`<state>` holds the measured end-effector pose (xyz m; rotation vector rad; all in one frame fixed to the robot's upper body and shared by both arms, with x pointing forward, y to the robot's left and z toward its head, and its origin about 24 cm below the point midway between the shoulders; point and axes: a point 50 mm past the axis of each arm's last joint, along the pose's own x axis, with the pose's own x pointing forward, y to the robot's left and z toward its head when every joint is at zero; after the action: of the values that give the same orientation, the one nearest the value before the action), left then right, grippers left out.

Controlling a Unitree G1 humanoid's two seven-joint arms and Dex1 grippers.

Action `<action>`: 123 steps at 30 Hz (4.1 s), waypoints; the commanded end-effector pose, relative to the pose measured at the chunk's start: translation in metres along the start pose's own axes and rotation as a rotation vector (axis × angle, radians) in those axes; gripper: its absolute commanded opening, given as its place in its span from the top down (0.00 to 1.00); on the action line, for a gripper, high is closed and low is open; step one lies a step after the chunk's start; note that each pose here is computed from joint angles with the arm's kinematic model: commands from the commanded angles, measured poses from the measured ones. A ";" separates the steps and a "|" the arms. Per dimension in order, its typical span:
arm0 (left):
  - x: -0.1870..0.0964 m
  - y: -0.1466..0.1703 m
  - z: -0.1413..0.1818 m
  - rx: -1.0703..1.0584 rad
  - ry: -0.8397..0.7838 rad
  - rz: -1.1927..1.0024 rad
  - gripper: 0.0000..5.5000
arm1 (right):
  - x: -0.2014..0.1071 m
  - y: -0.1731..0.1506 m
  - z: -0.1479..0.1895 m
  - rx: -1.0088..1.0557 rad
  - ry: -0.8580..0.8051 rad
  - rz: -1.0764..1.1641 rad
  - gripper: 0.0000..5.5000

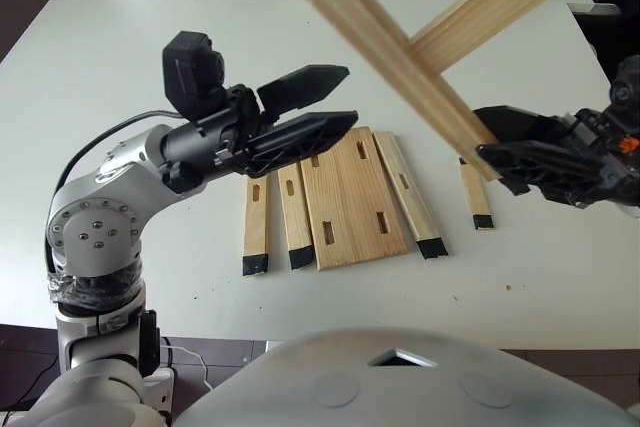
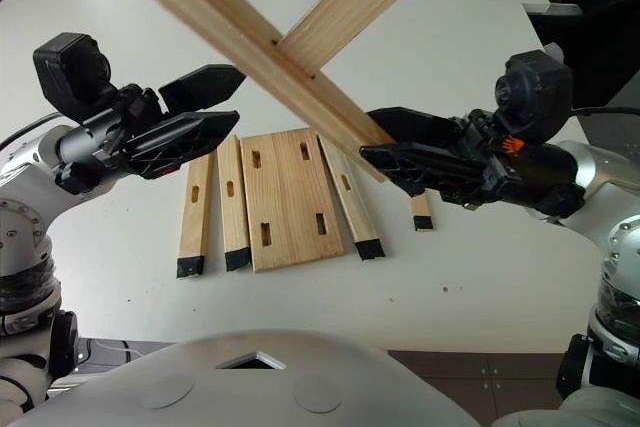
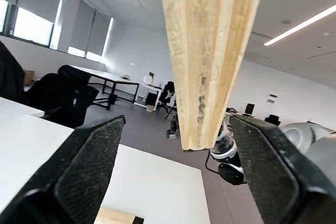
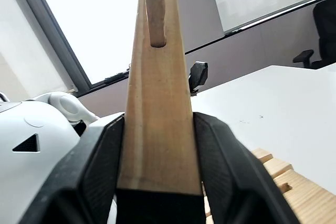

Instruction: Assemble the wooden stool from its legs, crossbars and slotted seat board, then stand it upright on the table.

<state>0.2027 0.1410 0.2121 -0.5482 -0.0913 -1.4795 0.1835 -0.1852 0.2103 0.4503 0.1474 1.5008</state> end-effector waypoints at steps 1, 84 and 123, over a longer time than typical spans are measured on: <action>0.007 -0.003 0.004 -0.013 0.015 -0.051 0.33 | 0.003 -0.002 -0.004 -0.012 0.068 0.016 0.63; -0.072 -0.014 -0.020 0.363 0.643 0.144 0.63 | -0.070 -0.020 -0.053 -0.164 0.104 -0.568 0.46; -0.080 -0.012 -0.035 0.325 0.855 0.197 0.63 | -0.067 -0.015 -0.066 -0.180 0.117 -0.621 0.46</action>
<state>0.1712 0.1920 0.1665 0.3475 0.1924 -1.4172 0.1686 -0.2367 0.1308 0.1730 0.2311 0.9360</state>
